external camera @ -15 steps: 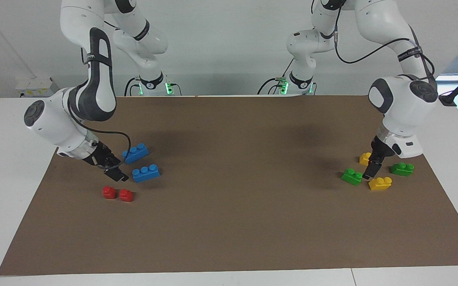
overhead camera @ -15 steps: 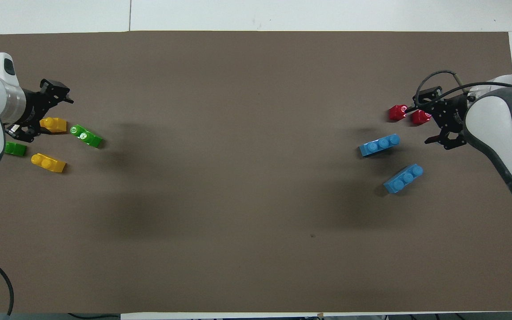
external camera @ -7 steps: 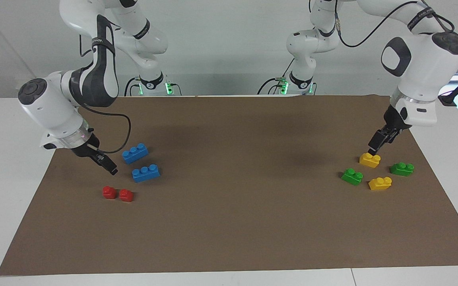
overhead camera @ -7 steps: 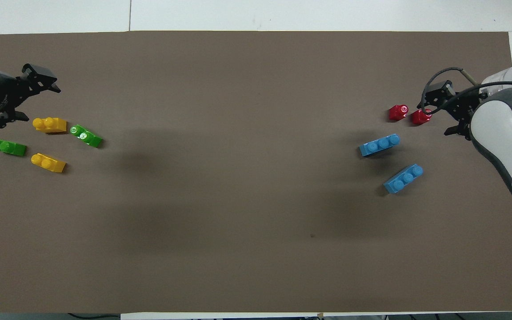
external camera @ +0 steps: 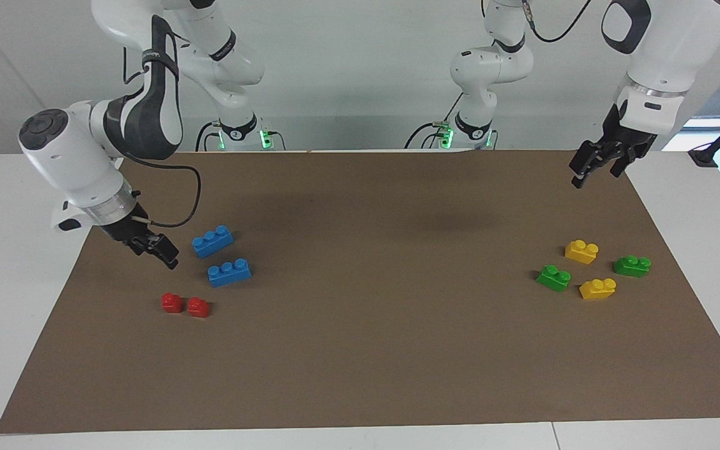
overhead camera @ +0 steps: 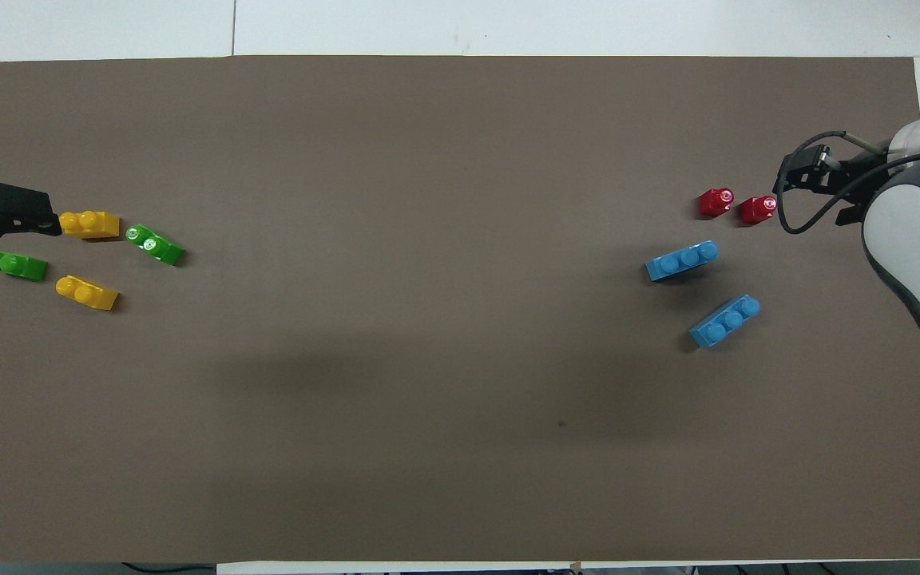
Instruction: Remove green block with left arm and hold with right
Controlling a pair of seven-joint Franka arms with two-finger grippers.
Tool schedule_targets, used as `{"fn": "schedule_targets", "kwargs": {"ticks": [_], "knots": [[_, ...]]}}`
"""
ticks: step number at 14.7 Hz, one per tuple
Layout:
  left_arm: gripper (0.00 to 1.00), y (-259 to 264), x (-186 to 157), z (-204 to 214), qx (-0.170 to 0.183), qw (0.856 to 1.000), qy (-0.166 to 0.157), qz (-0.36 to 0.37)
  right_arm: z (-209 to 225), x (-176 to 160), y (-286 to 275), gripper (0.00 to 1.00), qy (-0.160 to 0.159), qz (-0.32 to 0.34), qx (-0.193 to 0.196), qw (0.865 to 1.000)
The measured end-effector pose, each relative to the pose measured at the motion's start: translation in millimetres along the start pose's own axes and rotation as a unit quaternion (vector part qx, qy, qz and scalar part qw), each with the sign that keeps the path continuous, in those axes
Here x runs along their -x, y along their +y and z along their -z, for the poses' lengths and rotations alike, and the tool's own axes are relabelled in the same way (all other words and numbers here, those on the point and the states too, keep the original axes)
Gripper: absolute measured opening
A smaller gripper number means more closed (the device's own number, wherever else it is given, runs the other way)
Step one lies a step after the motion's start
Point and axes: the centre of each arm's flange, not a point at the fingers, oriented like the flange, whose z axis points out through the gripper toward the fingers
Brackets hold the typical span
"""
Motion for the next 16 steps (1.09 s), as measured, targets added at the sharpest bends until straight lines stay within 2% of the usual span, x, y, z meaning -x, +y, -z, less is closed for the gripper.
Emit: {"fn": "schedule_targets", "kwargs": {"ticks": [5, 11, 16], "knots": [[1.00, 12.5, 23.2, 12.2, -0.007, 0.999, -0.028, -0.019, 26.1, 12.0, -0.3, 1.00, -0.003, 0.047, 0.003, 0.999], [1.00, 9.1, 24.6, 15.9, -0.003, 1.000, -0.026, -0.016, 45.3, 23.9, -1.1, 1.00, -0.011, 0.075, 0.006, 0.997], [1.00, 1.4, 19.6, 16.7, 0.028, 0.999, -0.021, -0.002, 79.5, 45.7, -9.0, 1.00, -0.020, 0.091, 0.019, 0.995]]}}
